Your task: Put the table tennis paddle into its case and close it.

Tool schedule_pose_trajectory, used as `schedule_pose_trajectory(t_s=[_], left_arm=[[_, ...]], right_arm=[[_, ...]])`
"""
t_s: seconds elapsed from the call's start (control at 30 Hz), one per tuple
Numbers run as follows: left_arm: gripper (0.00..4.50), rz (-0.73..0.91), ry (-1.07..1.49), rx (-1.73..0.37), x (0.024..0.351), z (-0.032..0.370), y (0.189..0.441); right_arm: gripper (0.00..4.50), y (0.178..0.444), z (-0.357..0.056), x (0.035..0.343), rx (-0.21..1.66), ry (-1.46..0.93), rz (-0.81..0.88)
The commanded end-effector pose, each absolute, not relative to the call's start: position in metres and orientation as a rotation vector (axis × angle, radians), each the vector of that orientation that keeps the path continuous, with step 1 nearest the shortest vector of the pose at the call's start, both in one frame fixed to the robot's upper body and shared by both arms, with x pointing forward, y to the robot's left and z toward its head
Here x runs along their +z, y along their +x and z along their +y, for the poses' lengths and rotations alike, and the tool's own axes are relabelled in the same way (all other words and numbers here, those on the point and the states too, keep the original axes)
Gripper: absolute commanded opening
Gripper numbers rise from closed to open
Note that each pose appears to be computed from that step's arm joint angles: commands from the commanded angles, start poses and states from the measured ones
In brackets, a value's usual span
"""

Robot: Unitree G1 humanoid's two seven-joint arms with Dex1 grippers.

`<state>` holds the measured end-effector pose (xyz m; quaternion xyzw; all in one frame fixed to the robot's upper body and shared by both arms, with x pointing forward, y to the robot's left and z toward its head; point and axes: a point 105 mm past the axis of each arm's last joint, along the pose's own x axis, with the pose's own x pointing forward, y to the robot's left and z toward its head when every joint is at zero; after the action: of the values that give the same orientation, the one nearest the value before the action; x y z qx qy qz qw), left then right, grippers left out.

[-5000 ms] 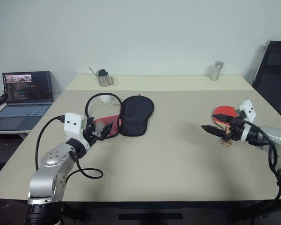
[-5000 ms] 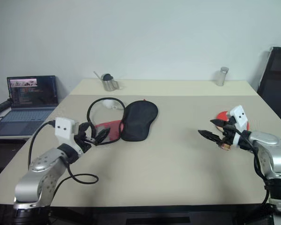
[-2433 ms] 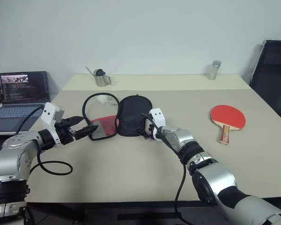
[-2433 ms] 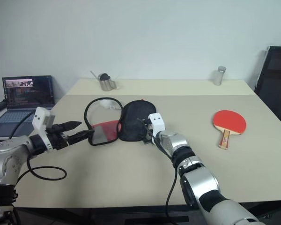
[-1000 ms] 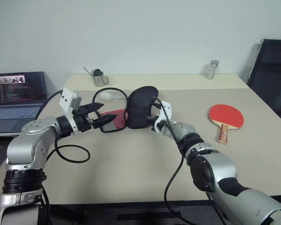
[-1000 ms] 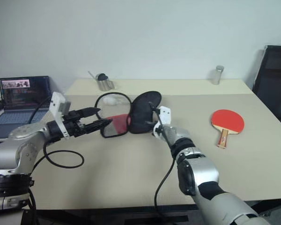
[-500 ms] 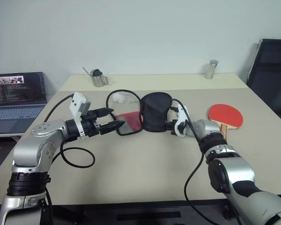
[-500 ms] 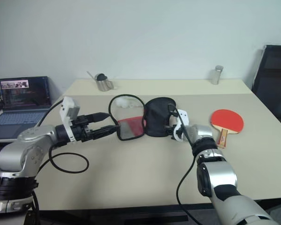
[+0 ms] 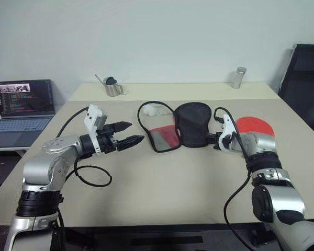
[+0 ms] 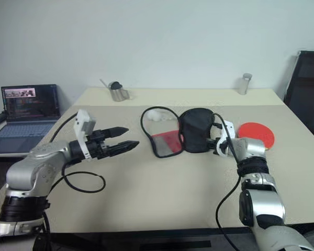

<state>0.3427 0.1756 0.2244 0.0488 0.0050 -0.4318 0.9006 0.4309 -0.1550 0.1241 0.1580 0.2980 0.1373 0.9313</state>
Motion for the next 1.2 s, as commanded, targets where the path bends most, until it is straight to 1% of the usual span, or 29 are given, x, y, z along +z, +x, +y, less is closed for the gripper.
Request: schedule_pose_trajectory(t_s=[0.03,0.2,0.3,0.67,1.03,1.1,1.2], left_arm=[[4.50,-0.052,0.121,-0.889,0.241,0.174,0.345],[4.50,-0.056,0.120,-0.911,0.244,0.171,0.344],[4.50,-0.045,0.123,-0.922,0.241,0.170,0.343],[4.50,-0.029,0.131,-0.931,0.236,0.169,0.342],[4.50,-0.028,0.128,-0.928,0.236,0.169,0.339],[4.50,-0.028,0.126,-0.929,0.236,0.168,0.340],[4.50,-0.029,0.124,-0.932,0.235,0.166,0.340]], right_arm=[[0.03,0.421,-0.158,0.132,0.285,0.367,0.591],[0.03,0.402,-0.154,0.121,0.293,0.377,0.627],[0.03,0.399,-0.161,0.119,0.277,0.370,0.634],[0.03,0.415,-0.181,0.136,0.240,0.325,0.587],[0.03,0.413,-0.180,0.128,0.249,0.326,0.633],[0.03,0.414,-0.187,0.127,0.217,0.321,0.630],[0.68,0.418,-0.197,0.131,0.172,0.297,0.603]])
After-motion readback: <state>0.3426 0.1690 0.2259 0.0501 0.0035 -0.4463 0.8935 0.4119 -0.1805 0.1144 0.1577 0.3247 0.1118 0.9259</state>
